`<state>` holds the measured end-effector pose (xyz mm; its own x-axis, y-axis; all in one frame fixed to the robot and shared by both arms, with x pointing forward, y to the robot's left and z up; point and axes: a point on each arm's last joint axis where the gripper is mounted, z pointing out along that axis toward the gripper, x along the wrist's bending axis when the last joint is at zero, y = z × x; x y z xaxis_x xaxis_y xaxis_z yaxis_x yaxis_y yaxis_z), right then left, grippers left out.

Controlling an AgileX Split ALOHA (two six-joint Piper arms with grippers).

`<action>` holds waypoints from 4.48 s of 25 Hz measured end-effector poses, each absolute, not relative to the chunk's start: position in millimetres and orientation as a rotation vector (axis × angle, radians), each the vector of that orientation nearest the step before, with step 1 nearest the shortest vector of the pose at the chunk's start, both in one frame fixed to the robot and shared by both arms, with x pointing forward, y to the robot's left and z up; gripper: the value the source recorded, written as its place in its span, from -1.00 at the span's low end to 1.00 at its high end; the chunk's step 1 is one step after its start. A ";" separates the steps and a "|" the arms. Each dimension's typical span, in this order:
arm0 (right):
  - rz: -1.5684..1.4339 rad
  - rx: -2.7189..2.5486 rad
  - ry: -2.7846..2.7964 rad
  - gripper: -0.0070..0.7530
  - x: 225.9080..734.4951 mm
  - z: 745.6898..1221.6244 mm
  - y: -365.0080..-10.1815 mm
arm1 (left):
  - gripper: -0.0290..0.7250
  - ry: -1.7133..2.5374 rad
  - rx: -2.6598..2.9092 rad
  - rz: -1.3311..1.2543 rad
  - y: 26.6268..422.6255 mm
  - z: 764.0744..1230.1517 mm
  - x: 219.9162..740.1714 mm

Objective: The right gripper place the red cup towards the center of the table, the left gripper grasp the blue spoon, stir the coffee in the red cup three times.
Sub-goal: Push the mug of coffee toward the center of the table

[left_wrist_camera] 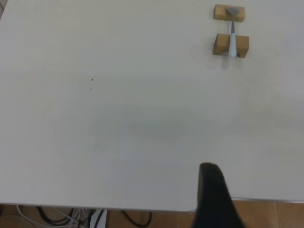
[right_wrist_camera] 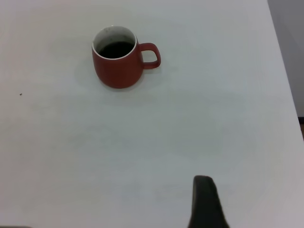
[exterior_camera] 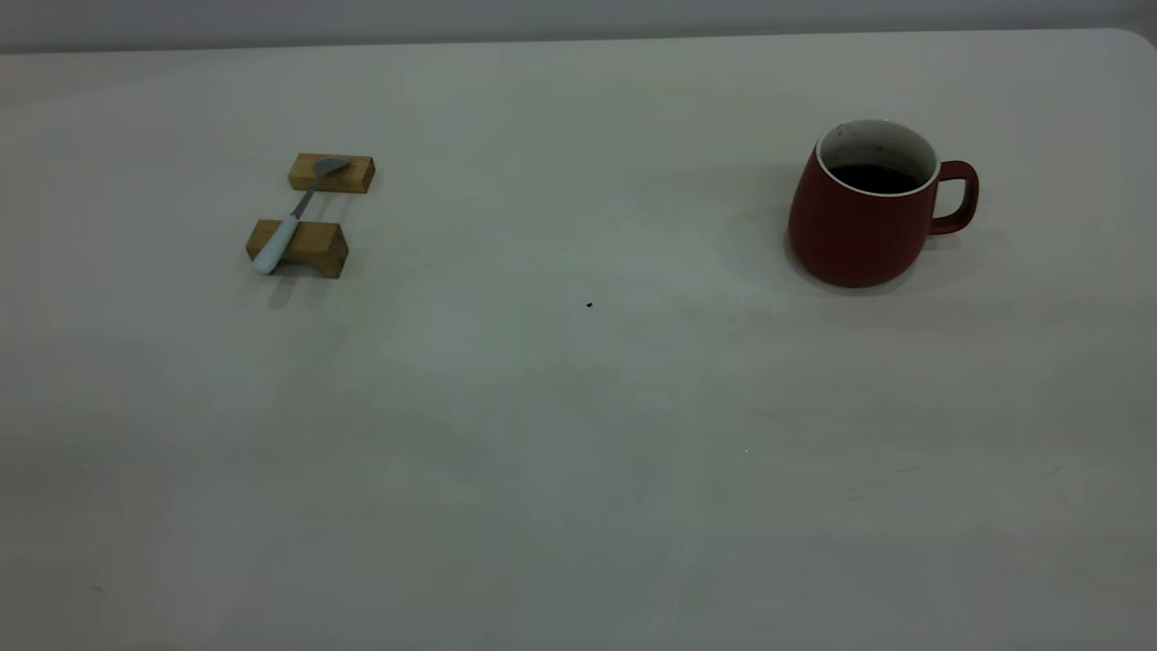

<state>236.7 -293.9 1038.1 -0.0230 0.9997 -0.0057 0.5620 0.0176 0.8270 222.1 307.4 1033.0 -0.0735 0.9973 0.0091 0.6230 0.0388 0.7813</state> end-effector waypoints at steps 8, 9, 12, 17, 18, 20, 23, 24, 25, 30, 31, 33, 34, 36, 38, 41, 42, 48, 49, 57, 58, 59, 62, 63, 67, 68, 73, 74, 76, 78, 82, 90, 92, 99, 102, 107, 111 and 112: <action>0.871 1.614 1.657 0.45 236.7 1038.1 -293.9 | 0.47 1.756 1.638 0.854 307.4 1033.0 222.1; 0.871 1.614 1.657 0.45 236.7 1038.1 -293.9 | 0.47 1.756 1.638 0.854 307.4 1033.0 222.1; 0.871 1.614 1.657 0.45 236.7 1038.1 -293.9 | 0.47 1.756 1.638 0.854 307.4 1033.0 222.1; 0.871 1.614 1.657 0.45 236.7 1038.1 -293.9 | 0.47 1.756 1.638 0.854 307.4 1033.0 222.1; 0.871 1.614 1.657 0.45 236.7 1038.1 -293.9 | 0.47 1.756 1.638 0.854 307.4 1033.0 222.1; 0.871 1.614 1.657 0.45 236.7 1038.1 -293.9 | 0.47 1.756 1.638 0.854 307.4 1033.0 222.1; 0.871 1.614 1.657 0.45 236.7 1038.1 -293.9 | 0.47 1.756 1.638 0.854 307.4 1033.0 222.1; 0.871 1.614 1.657 0.45 236.7 1038.1 -293.9 | 0.47 1.756 1.638 0.854 307.4 1033.0 222.1; 0.871 1.614 1.657 0.45 236.7 1038.1 -293.9 | 0.47 1.756 1.638 0.854 307.4 1033.0 222.1; 0.871 1.614 1.657 0.45 236.7 1038.1 -293.9 | 0.47 1.756 1.638 0.854 307.4 1033.0 222.1; 0.871 1.614 1.657 0.45 236.7 1038.1 -293.9 | 0.47 1.756 1.638 0.854 307.4 1033.0 222.1; 0.873 1.617 1.654 0.45 236.7 1038.1 -293.9 | 0.47 1.756 1.638 0.854 307.4 1033.0 222.1; 0.875 1.618 1.655 0.45 236.7 1038.1 -293.7 | 0.47 1.756 1.638 0.854 307.4 1033.0 222.1; 0.878 1.617 1.654 0.45 236.6 1038.4 -293.6 | 0.47 1.756 1.638 0.854 307.4 1033.0 222.1; 0.872 1.620 1.661 0.46 239.8 1040.7 -293.7 | 0.47 1.756 1.638 0.854 307.4 1033.0 222.1; 0.834 1.635 1.701 0.57 256.3 1052.4 -294.6 | 0.47 1.756 1.638 0.854 307.4 1033.0 222.1; 0.818 1.644 1.716 0.62 264.0 1056.4 -295.1 | 0.47 1.756 1.638 0.854 307.4 1033.0 222.1; 0.612 1.712 1.892 0.83 344.2 1070.3 -301.4 | 0.47 1.756 1.638 0.854 307.4 1033.0 222.1; 0.582 1.702 1.922 0.83 357.9 1070.4 -302.4 | 0.47 1.756 1.638 0.854 307.4 1033.0 222.1; 0.406 1.444 2.263 0.83 476.0 1045.3 -305.0 | 0.47 1.756 1.638 0.854 307.4 1033.0 222.1; 0.421 1.412 2.300 0.83 489.0 1037.8 -303.4 | 0.47 1.756 1.638 0.854 307.4 1033.0 222.1; 0.431 1.368 2.332 0.83 497.7 1032.3 -302.0 | 0.47 1.756 1.638 0.854 307.4 1033.0 222.1; 0.473 1.301 2.418 0.82 521.3 1011.8 -297.2 | 0.47 1.756 1.638 0.854 307.4 1033.0 222.1; 0.476 1.283 2.450 0.82 528.0 1003.4 -295.8 | 0.47 1.756 1.638 0.854 307.4 1033.0 222.1; 0.443 1.200 2.568 0.82 554.1 975.4 -286.3 | 0.47 1.756 1.638 0.854 307.4 1033.0 222.1; 0.435 1.179 2.591 0.81 560.2 970.0 -283.8 | 0.47 1.756 1.638 0.854 307.4 1033.0 222.1; 0.359 1.071 2.683 0.81 595.4 939.0 -278.3 | 0.47 1.756 1.638 0.854 307.4 1033.0 222.1; 0.343 1.060 2.697 0.81 601.7 932.2 -278.7 | 0.47 1.756 1.638 0.854 307.4 1033.0 222.1; 0.303 1.015 2.728 0.81 613.2 918.8 -280.0 | 0.47 1.756 1.638 0.854 307.4 1033.0 222.1; 0.274 0.978 2.750 0.81 622.0 908.4 -280.9 | 0.47 1.756 1.638 0.854 307.4 1033.0 222.1; 0.214 0.870 2.798 0.80 639.7 886.5 -282.9 | 0.47 1.756 1.638 0.854 307.4 1033.0 222.1; 0.171 0.627 2.856 0.79 665.6 855.0 -283.2 | 0.47 1.756 1.638 0.854 307.4 1033.0 222.1; 0.164 0.554 2.864 0.79 670.5 850.5 -283.1 | 0.47 1.756 1.638 0.854 307.4 1033.0 222.1; 0.145 0.224 2.886 0.78 677.5 840.2 -266.1 | 0.47 1.756 1.638 0.854 307.4 1033.0 222.1; 0.157 0.139 2.879 0.77 678.3 840.8 -257.5 | 0.47 1.756 1.638 0.854 307.4 1033.0 222.1; 0.177 0.056 2.873 0.73 678.3 840.9 -248.3 | 0.47 1.756 1.638 0.854 307.4 1033.0 222.1; 0.176 0.030 2.877 0.71 678.0 835.6 -245.1 | 0.47 1.756 1.638 0.854 307.4 1033.0 222.1; 0.180 0.030 2.879 0.70 677.9 832.6 -243.1 | 0.47 1.756 1.638 0.854 307.4 1033.0 222.1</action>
<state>677.9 -243.1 832.6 -0.9669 0.0364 -0.2526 0.0047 0.9921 0.1250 222.1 307.4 1033.0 -0.0735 0.9973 0.0091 0.6230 0.0388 0.7813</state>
